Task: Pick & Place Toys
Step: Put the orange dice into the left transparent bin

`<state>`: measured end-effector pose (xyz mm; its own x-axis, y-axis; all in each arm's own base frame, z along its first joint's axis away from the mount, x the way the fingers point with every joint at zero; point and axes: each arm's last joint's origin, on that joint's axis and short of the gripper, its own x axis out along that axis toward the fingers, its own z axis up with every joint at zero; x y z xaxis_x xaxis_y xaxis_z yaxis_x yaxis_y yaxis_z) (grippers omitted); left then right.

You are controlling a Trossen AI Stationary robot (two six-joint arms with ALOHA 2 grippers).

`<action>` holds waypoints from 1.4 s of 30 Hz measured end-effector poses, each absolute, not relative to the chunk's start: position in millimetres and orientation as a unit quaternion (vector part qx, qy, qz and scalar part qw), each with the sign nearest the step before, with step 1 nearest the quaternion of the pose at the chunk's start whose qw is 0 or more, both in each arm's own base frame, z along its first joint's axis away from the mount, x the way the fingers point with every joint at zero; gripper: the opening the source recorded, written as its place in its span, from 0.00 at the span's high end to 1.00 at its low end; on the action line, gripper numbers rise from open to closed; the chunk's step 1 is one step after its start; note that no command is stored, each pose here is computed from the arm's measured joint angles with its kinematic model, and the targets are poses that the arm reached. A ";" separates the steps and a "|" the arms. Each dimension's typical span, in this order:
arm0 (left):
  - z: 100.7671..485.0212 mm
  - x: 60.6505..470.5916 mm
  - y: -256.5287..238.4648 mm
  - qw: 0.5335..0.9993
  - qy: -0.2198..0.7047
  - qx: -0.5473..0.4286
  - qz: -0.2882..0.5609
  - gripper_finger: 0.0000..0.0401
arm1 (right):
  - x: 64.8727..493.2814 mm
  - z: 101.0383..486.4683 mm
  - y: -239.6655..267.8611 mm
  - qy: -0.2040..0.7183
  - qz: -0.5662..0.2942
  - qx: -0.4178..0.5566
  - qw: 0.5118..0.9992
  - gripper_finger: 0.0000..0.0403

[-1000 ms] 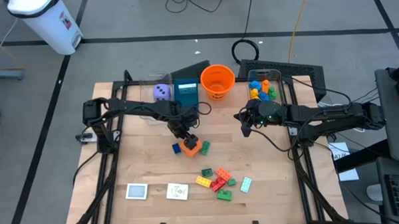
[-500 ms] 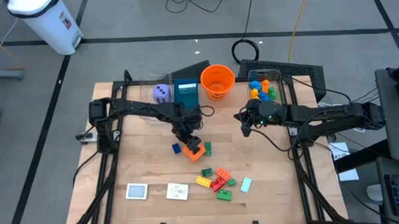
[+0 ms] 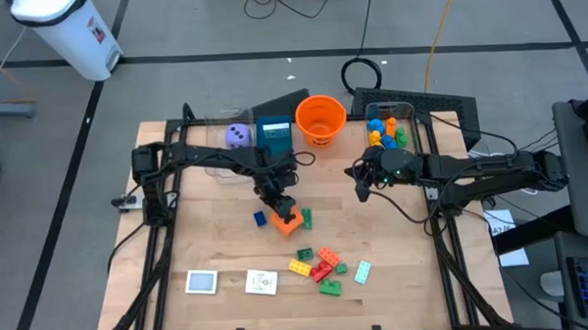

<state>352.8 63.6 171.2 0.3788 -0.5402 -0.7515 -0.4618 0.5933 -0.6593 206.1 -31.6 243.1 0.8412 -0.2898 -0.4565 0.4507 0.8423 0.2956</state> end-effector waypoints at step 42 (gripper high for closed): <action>316.5 376.4 167.9 0.797 0.326 -0.500 -0.091 0.25 | 206.1 243.3 -31.7 0.200 -0.197 0.200 0.939 1.00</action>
